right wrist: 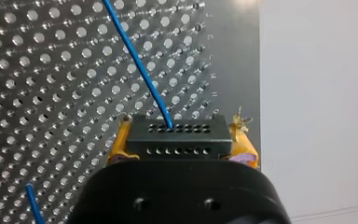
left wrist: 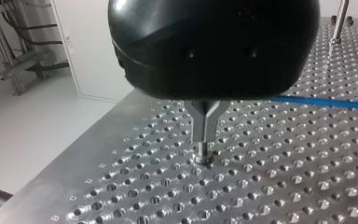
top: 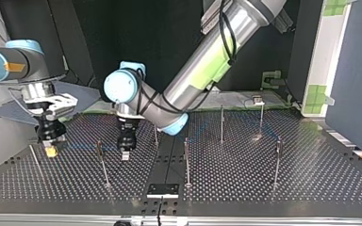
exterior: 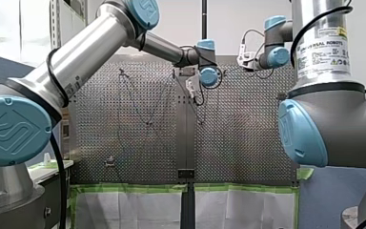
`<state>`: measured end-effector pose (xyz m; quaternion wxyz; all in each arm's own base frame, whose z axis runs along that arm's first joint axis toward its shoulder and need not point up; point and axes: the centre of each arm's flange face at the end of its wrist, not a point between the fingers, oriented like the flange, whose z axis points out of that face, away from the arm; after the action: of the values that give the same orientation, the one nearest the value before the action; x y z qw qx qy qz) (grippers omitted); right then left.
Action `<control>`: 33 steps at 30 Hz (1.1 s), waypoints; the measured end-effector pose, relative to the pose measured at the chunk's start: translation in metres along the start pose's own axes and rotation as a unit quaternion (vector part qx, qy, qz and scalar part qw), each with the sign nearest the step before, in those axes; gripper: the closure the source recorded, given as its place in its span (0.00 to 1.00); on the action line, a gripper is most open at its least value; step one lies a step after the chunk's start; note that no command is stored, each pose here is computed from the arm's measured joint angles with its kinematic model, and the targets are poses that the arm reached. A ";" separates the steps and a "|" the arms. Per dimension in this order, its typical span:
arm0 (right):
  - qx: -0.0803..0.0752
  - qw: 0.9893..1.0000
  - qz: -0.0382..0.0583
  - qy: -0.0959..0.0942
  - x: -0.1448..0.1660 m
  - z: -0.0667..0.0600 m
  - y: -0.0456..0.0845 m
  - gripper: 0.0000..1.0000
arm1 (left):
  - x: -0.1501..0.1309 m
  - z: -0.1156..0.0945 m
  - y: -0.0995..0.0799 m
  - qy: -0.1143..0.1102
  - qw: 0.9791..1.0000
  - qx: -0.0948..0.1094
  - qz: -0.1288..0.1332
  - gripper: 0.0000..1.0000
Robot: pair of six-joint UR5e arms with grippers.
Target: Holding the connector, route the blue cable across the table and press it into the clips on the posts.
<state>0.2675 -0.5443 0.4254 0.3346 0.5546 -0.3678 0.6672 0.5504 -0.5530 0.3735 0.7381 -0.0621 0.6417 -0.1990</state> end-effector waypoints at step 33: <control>0.004 1.000 0.002 -0.005 -0.011 0.018 0.017 1.00 | 0.031 0.002 0.017 0.055 0.998 0.011 0.025 0.00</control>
<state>0.2638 -0.5683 0.4148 0.3292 0.5584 -0.3675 0.6669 0.5593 -0.5499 0.3393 0.7071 -0.0268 0.6803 -0.1909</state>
